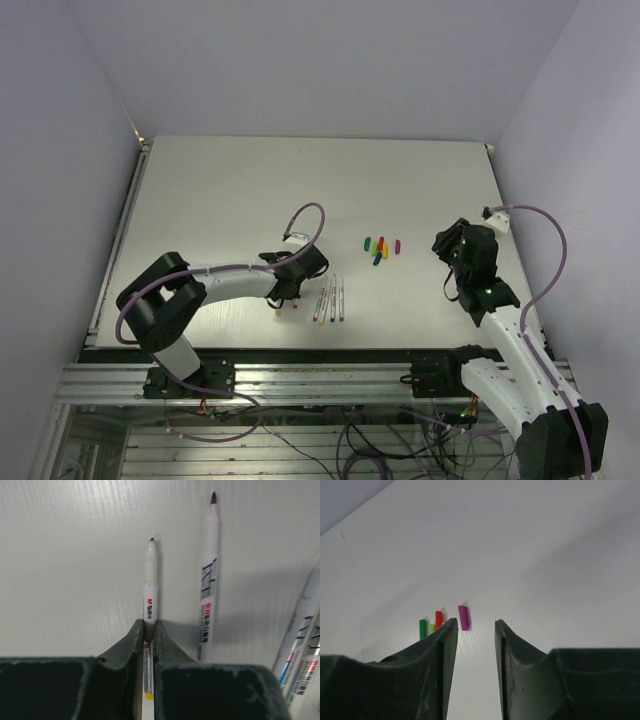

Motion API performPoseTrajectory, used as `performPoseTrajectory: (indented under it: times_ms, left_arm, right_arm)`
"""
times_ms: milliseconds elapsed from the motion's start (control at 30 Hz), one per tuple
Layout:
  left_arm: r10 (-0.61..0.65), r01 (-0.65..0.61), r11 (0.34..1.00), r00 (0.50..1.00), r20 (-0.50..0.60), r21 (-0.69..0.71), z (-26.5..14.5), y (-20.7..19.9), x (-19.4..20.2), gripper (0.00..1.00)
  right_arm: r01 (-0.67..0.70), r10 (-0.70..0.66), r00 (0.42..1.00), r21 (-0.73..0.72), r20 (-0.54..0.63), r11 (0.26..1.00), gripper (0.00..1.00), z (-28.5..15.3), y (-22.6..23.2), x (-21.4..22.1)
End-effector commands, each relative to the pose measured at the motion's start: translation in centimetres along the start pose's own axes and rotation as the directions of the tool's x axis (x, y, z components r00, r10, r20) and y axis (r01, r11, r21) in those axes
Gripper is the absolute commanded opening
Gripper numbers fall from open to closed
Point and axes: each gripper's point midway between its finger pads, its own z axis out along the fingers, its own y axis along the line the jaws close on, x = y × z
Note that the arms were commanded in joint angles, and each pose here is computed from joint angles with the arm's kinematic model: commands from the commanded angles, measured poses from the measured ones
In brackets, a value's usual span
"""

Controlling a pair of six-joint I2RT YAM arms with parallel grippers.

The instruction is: Insert the pens into the pen caps

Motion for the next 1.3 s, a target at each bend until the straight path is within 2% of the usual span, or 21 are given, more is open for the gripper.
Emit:
performPoseTrajectory:
  times_ms: [0, 133, 300, 433, 500, 567, 633, 800, 1133, 1267]
  left_arm:
    - [0.069, -0.068, 0.997, 0.997, 0.024, -0.045, -1.4, 1.7, -0.8, 0.07]
    - [0.04, -0.038, 0.999, 0.994, 0.101, -0.016, -2.9, 1.3, -3.2, 0.07]
    - [-0.013, 0.001, 0.998, 0.984, 0.178, 0.067, -4.3, 0.0, -5.7, 0.07]
    - [-0.035, -0.004, 0.987, 0.969, 0.243, 0.159, -5.3, -1.3, -7.1, 0.07]
    - [-0.04, -0.027, 0.974, 0.957, 0.287, 0.226, -6.0, -2.1, -7.8, 0.07]
    - [-0.068, -0.037, 0.955, 0.939, 0.338, 0.295, -6.9, -2.9, -8.6, 0.07]
    - [-0.083, -0.053, 0.939, 0.924, 0.374, 0.34, -7.6, -3.3, -9.1, 0.07]
    - [-0.062, -0.106, 0.916, 0.916, 0.397, 0.387, -8.3, -4.2, -9.3, 0.07]
    - [-0.098, -0.096, 0.883, 0.919, 0.381, 0.459, -8.9, -5.1, -8.8, 0.07]
    - [-0.085, -0.1, 0.885, 0.925, 0.371, 0.454, -8.6, -5.0, -8.4, 0.07]
  right_arm:
    - [0.035, -0.036, 0.998, -0.016, -0.052, 0.999, 0.35, 0.3, 0.5, 0.4]
    - [0.057, -0.064, 0.991, -0.061, -0.118, 0.997, 0.35, 0.9, 1.4, 1.7]
    - [0.097, -0.13, 0.967, -0.154, -0.22, 0.983, 0.2, 1.5, 2.9, 3.9]
    - [0.099, -0.147, 0.957, -0.194, -0.249, 0.976, 0.18, 1.9, 3.5, 4.9]
    - [0.111, -0.167, 0.952, -0.218, -0.257, 0.97, 0.2, 2.0, 4.0, 5.3]
    - [0.136, -0.203, 0.94, -0.244, -0.274, 0.96, 0.28, 2.2, 4.6, 5.9]
    - [0.165, -0.239, 0.926, -0.254, -0.293, 0.953, 0.31, 2.3, 5.2, 6.7]
    - [0.241, -0.315, 0.9, -0.257, -0.3, 0.936, 0.38, 2.8, 6.8, 8.6]
    - [0.3, -0.356, 0.865, -0.203, -0.355, 0.932, 0.4, 4.9, 7.1, 10.9]
    - [0.319, -0.367, 0.854, -0.186, -0.368, 0.929, 0.34, 5.7, 6.9, 11.6]
